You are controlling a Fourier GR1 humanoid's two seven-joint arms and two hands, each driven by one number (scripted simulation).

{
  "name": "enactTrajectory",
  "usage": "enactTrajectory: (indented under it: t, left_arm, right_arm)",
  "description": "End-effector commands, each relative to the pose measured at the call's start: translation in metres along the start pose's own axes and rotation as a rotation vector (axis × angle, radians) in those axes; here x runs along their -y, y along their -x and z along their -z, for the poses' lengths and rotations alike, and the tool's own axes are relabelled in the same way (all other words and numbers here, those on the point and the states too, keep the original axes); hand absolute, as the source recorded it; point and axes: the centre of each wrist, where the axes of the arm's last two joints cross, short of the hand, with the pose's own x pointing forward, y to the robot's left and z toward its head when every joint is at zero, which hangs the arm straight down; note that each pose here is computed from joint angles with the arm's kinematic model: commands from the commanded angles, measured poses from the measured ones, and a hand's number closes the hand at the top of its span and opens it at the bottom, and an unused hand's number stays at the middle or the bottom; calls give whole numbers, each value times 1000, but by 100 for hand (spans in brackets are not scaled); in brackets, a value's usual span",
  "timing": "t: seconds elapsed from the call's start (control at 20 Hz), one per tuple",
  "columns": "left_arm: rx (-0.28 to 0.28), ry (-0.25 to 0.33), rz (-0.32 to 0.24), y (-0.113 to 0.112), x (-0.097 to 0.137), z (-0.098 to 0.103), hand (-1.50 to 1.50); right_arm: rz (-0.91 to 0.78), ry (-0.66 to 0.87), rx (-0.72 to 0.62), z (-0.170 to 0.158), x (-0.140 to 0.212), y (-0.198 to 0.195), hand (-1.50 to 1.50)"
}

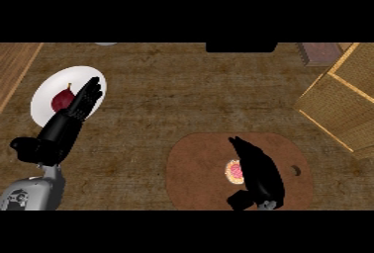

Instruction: Pick the cupcake from the cutting board and place it in the basket

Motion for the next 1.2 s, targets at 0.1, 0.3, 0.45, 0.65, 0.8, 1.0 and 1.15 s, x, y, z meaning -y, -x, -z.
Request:
enactTrajectory:
  t: [0.1, 0.3, 0.45, 0.65, 0.8, 1.0, 1.15]
  left_arm:
    - [-1, 10, 4, 6, 9, -7, 0]
    - [10, 8, 4, 14, -5, -2, 0]
    - [15, 0, 0, 5, 7, -1, 0]
    - [-2, 4, 13, 3, -11, -14, 0]
    - [16, 19, 23, 7, -2, -3, 0]
    - [15, 18, 3, 3, -1, 3, 0]
    - [30, 47, -10, -4, 9, -5, 0]
  right_arm:
    - [-87, -88, 17, 19, -13, 3, 150]
    - [-80, -61, 31, -9, -5, -5, 150]
    - [-199, -53, 110, -6, -40, 6, 150]
    - [-196, 36, 46, 15, -7, -19, 150]
    - [-111, 112, -173, 43, -11, -19, 150]
    - [-56, 213, -342, 77, 9, -24, 150]
    - [12, 293, -324, 84, 28, -55, 150]
